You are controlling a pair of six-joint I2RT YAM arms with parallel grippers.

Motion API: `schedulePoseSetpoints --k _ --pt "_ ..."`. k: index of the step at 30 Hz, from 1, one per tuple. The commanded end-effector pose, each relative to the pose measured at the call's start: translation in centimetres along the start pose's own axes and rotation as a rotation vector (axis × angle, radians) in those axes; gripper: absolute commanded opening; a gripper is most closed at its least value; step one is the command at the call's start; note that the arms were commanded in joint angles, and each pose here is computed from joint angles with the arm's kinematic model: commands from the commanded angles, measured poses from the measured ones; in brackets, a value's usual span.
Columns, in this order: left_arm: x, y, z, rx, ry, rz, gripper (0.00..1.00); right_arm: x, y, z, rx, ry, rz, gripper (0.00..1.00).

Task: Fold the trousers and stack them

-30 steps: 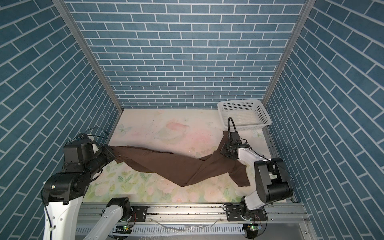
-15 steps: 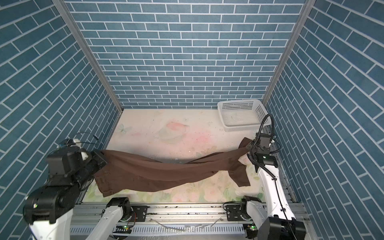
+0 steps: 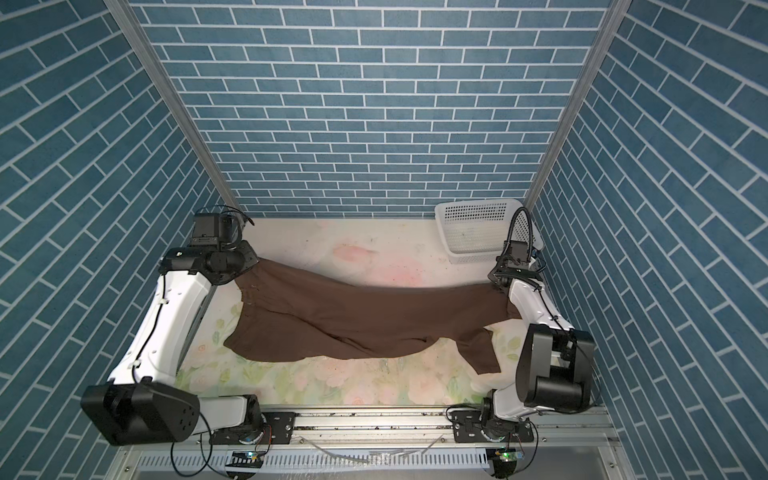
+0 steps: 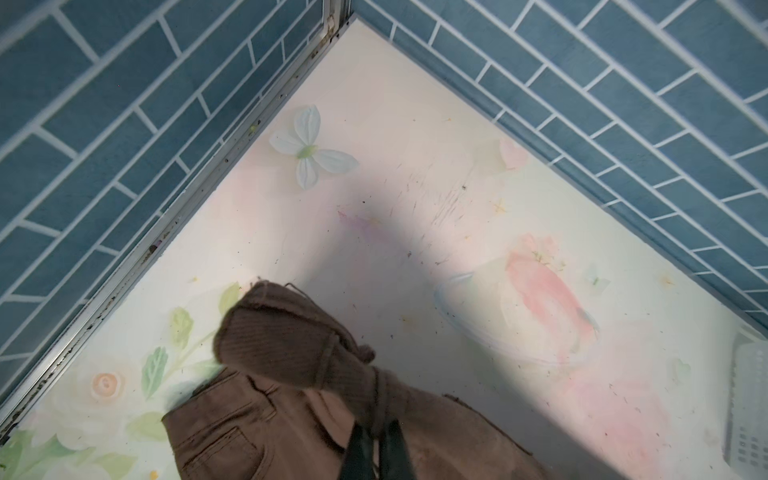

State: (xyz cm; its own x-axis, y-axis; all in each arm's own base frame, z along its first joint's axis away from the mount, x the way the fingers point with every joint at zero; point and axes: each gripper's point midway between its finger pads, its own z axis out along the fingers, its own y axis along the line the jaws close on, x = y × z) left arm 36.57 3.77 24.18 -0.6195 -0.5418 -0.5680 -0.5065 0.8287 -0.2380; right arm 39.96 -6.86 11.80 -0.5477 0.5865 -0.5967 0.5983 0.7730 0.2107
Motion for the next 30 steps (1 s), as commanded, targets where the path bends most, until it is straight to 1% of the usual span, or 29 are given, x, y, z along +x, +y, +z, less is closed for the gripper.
schedulePoseSetpoints --k 1,3,5,11,14,18,21,24,30 --pt "-3.2 -0.4 2.0 0.021 -0.064 -0.060 0.00 -3.4 2.1 0.6 -0.058 -0.065 0.001 0.00" --pt "-3.2 -0.7 4.4 0.043 -0.021 -0.087 0.00 -3.7 3.5 1.3 -0.113 -0.052 -0.007 0.00" --pt "-3.1 -1.0 6.6 0.045 0.018 -0.089 0.00 -4.1 4.4 1.9 -0.146 -0.055 -0.004 0.00" --pt "-2.3 -2.1 13.0 0.041 0.133 -0.093 0.00 -4.4 5.3 4.5 -0.160 -0.066 -0.001 0.00" --pt "-2.2 -2.6 15.0 0.050 0.152 -0.113 0.00 -3.9 5.9 5.7 -0.182 -0.043 0.016 0.00" --pt "-2.5 -2.4 16.5 0.021 0.156 -0.119 0.00 -3.2 6.6 6.1 -0.227 -0.027 0.038 0.00" --pt "-3.1 -2.6 17.2 0.015 0.148 -0.123 0.00 -2.9 6.4 6.1 -0.220 -0.038 0.023 0.00" --pt "-3.8 -3.0 17.9 0.016 0.149 -0.122 0.00 -3.4 5.7 6.1 -0.193 -0.082 0.017 0.00" --pt "-5.2 -3.0 18.7 -0.008 0.127 -0.127 0.00 -6.2 4.5 5.4 -0.102 -0.194 0.053 0.00"
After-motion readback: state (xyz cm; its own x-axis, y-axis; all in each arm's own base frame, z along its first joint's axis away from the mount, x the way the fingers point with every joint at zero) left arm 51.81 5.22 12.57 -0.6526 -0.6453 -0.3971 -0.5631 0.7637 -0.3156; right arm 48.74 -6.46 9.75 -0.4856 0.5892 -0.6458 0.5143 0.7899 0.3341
